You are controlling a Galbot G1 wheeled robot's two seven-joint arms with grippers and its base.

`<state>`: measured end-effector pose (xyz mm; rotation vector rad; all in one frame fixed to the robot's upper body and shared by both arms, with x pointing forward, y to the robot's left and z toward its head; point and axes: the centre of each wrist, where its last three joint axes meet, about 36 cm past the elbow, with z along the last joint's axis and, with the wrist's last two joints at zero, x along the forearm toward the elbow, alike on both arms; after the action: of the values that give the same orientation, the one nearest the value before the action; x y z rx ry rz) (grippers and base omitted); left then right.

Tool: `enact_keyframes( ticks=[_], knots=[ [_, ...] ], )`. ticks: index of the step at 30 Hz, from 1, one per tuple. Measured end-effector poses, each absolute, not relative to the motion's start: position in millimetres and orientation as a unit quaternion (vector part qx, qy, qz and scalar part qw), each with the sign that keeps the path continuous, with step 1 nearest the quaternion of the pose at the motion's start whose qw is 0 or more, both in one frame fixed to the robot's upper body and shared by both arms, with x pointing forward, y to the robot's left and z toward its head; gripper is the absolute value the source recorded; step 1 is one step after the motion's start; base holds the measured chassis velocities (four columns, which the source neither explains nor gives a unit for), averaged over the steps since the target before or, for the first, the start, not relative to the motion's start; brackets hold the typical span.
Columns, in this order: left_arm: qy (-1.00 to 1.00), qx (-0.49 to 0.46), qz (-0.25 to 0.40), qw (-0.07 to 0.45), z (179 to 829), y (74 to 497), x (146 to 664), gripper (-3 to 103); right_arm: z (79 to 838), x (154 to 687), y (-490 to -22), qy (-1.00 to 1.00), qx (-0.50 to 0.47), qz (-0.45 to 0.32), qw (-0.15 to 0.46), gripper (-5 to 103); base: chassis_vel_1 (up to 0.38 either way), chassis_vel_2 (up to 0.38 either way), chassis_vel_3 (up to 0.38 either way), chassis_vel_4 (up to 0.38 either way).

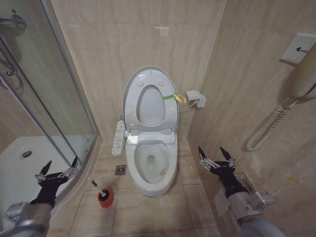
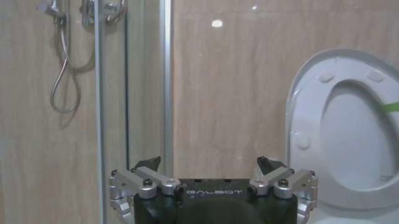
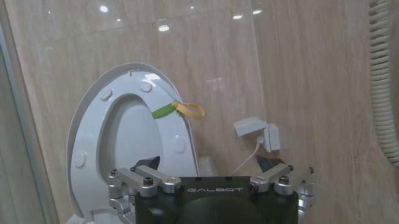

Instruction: Open the toilet lid, clean the toilet bowl with a toilet brush, close the toilet lid, and flush.

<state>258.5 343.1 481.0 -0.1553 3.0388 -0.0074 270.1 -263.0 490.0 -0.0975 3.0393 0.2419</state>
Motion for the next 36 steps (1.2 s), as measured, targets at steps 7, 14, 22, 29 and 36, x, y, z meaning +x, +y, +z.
enact_keyframes(
  ticks=[7,14,22,29,36],
  knots=[
    [0.995,-0.022,-0.008,0.101,515.6,316.9,240.1,100,490.0,270.0,-263.0,0.995,-0.032,0.079,0.045,100,0.000,0.000,0.000,0.000],
    [0.989,-0.009,-0.012,0.145,527.3,309.6,232.8,100,490.1,270.1,-263.0,0.995,-0.032,0.079,0.046,100,0.000,0.000,0.000,0.000],
    [0.988,-0.021,-0.020,0.155,508.7,314.7,238.0,100,490.1,270.1,-263.0,0.995,-0.032,0.079,0.046,100,0.000,0.000,0.000,0.000],
    [0.988,-0.045,-0.026,0.146,465.2,320.7,241.6,100,490.1,270.1,-263.0,0.995,-0.032,0.079,0.046,100,0.000,0.000,0.000,0.000],
    [0.990,-0.048,-0.028,0.130,468.3,314.8,238.4,100,490.1,270.1,-263.0,0.995,-0.032,0.079,0.046,100,0.000,0.000,0.000,0.000]
  ],
)
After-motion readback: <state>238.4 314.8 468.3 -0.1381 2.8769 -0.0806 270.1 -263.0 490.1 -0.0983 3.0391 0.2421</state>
